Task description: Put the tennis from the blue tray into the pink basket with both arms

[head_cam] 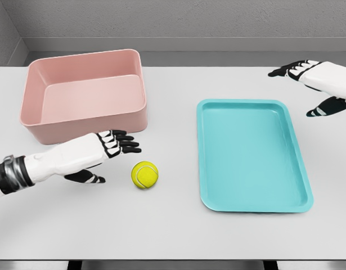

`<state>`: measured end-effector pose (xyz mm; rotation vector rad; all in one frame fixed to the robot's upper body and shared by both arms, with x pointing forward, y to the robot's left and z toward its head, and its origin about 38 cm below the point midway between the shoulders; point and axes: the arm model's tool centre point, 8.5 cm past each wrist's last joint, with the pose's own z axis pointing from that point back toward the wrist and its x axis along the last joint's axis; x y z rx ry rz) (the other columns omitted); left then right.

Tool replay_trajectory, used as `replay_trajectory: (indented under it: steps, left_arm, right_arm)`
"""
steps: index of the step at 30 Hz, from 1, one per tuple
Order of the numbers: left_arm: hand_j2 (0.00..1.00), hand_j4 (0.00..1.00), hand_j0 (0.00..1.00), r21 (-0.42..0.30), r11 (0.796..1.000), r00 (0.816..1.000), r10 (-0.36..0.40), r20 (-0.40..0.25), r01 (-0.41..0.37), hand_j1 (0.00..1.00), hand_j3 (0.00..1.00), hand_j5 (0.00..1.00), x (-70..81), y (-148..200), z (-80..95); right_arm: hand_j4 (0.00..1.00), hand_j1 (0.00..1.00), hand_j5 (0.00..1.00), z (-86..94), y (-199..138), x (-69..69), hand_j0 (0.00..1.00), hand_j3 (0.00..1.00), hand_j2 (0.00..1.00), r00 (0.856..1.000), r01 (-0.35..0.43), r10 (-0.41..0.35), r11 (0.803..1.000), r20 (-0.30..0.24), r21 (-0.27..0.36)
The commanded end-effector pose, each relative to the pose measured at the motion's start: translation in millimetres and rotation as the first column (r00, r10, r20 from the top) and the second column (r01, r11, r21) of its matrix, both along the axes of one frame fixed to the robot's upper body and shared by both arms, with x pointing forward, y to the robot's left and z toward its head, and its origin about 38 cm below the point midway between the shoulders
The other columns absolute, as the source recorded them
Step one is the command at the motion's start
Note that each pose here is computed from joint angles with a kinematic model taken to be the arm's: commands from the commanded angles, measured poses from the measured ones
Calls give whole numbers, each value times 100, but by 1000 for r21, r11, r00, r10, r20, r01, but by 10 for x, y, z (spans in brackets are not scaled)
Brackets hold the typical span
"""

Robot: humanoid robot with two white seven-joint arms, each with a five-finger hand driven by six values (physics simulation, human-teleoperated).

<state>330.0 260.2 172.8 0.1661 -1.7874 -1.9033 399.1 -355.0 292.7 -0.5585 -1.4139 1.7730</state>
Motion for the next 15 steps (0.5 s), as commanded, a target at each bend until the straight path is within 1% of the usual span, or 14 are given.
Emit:
replay_trajectory:
  steps: [1, 2, 5, 9, 11, 15]
  left_arm:
    - [100, 100, 100, 14, 999, 998, -47, -31, 48, 100, 100, 100, -79, -185, -175]
    - [100, 100, 100, 23, 998, 998, -51, -27, 52, 100, 100, 100, -80, -197, -183]
    - [100, 100, 100, 47, 992, 993, -117, -13, 117, 100, 100, 100, -73, -405, -206]
    - [100, 100, 100, 78, 989, 992, -123, 13, 122, 100, 100, 100, -45, -411, -184]
    - [100, 100, 100, 87, 987, 990, -140, 20, 138, 100, 100, 100, -31, -453, -168]
    - [100, 100, 100, 101, 984, 988, -148, 35, 144, 100, 100, 100, -3, -469, -139]
  right_arm:
    - [100, 100, 100, 6, -14, 1, 100, 100, 100, 1000, 5, -5, 1000, -1, 1]
    - [100, 100, 100, 9, -21, 3, 100, 100, 100, 1000, 7, -7, 1000, 0, 2]
    - [100, 100, 100, 9, -21, 3, 100, 100, 100, 1000, 7, -7, 1000, 0, 2]
    - [100, 100, 100, 19, -15, 4, 100, 100, 100, 1000, 6, -6, 1000, 4, 2]
    - [100, 100, 100, 19, -15, 4, 100, 100, 100, 1000, 5, -5, 1000, 3, 3]
    - [100, 100, 100, 13, -16, 3, 100, 100, 100, 1000, 6, -6, 1000, 2, 2]
